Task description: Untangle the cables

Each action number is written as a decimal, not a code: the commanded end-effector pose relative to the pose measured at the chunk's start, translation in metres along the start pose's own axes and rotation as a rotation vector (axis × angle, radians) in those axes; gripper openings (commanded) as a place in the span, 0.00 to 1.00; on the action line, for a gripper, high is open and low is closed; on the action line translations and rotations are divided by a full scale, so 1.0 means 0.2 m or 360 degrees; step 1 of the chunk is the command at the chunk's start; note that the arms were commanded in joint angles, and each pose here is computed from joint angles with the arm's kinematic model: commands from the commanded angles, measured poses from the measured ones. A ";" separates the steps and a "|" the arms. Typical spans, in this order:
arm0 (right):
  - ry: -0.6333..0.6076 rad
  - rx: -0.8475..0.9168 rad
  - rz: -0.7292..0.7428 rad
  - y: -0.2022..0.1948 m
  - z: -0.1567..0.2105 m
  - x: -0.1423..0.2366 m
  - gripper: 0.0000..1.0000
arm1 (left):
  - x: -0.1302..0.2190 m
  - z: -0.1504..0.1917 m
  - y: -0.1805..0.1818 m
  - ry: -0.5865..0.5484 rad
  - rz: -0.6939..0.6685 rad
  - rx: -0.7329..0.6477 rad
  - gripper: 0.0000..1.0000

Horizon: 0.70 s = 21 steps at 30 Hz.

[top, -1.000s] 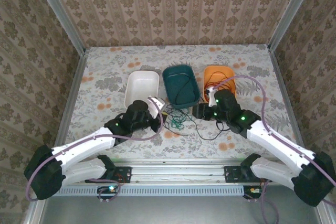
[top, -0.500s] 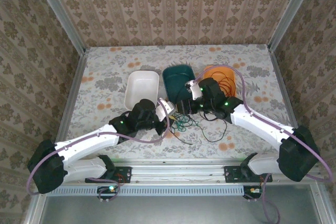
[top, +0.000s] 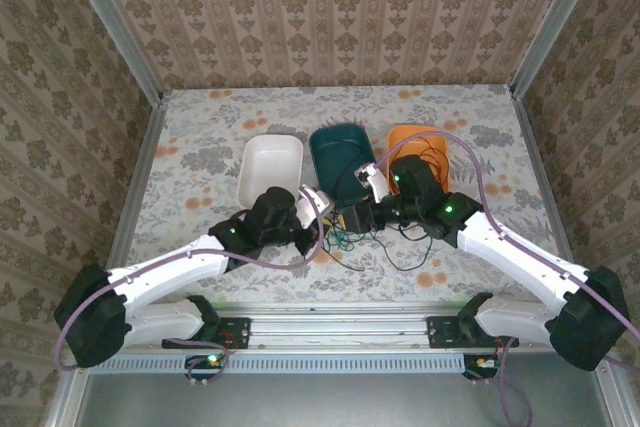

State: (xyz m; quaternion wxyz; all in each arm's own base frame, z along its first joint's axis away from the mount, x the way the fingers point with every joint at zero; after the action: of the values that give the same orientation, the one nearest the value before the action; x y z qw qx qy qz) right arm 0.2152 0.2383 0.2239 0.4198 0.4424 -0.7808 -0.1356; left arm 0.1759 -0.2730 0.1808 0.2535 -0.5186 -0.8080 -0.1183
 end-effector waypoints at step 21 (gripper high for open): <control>0.0230 -0.0032 -0.0010 -0.12 0.13 -0.18 0.32 | 0.09 -0.20 -0.06 -0.0225 0.0323 0.0114 0.00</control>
State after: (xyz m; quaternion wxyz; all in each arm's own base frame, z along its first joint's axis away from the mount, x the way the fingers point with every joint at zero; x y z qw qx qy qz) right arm 0.2162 0.2470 0.1788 0.4810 0.4476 -0.7450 -0.1151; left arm 0.1694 -0.2794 0.1969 0.2581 -0.5775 -0.7733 -0.0446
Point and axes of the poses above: each hand's point on the last joint's axis, 136 mm out from that joint toward the fingers, its own x axis back along the fingers, its own y axis along the line the jaws close on, z = x × y, the point moved 4 cm from there along x, back along the fingers, and after that the axes turned 4 degrees about -x, right-handed, at the moved point
